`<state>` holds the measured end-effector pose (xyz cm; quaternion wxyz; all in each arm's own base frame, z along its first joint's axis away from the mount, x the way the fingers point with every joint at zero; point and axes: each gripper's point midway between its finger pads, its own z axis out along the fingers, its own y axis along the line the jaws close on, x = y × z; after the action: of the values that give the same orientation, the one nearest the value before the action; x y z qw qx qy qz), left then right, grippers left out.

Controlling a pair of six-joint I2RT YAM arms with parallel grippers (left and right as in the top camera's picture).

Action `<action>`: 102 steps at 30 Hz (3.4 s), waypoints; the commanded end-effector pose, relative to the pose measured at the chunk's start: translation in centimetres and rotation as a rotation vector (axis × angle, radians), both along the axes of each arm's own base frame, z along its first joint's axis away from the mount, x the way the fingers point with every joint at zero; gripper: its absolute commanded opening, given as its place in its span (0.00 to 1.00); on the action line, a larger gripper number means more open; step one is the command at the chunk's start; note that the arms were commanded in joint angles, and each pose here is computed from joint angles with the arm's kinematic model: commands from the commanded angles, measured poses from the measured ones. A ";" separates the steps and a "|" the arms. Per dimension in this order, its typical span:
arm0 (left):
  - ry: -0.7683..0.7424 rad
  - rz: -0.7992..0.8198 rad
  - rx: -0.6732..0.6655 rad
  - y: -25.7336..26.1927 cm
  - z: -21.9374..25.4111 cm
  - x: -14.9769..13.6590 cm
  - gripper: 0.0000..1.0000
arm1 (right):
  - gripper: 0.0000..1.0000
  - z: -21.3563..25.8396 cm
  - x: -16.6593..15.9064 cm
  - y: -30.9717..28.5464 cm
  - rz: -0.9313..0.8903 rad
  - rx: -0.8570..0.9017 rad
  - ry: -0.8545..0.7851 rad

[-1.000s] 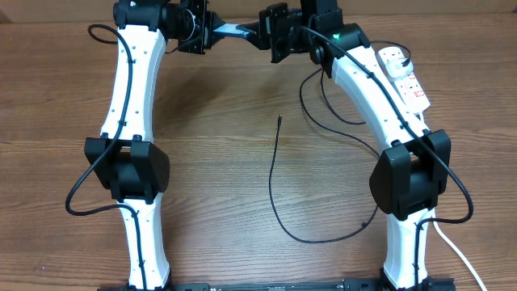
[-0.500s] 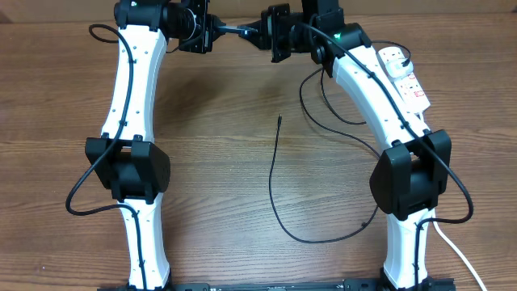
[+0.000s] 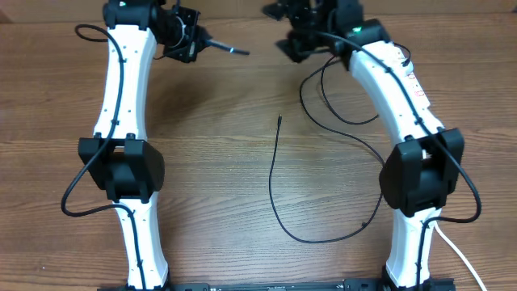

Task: Plug charger to phone and switch on socket

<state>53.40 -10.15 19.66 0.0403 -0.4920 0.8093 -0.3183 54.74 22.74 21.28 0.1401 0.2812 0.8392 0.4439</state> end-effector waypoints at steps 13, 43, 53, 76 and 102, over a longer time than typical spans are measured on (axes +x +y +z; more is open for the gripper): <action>0.056 -0.388 -0.010 0.1 -0.6 -6.7 0.04 | 0.63 -7.6 -7.2 -5.2 0.341 -0.818 0.002; -0.020 -0.439 0.043 -0.5 -0.6 -5.6 0.04 | 0.39 -16.7 -9.9 -1.9 0.423 -0.730 0.026; -0.036 -0.446 0.075 -0.1 -0.8 -5.3 0.04 | 0.34 -17.6 -10.4 -0.7 0.434 -0.708 0.042; -0.041 -0.456 0.086 0.0 -0.9 -5.3 0.04 | 0.20 -23.4 -13.6 -0.5 0.503 -0.738 0.216; -0.231 -0.705 0.143 -0.5 -0.4 -5.0 0.04 | 0.04 -8.7 -15.7 6.2 0.899 -0.134 -0.233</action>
<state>48.31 -9.95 18.36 0.0350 -0.1938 0.9372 -0.2880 39.71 26.63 5.43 0.0146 -0.1049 0.9449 0.3097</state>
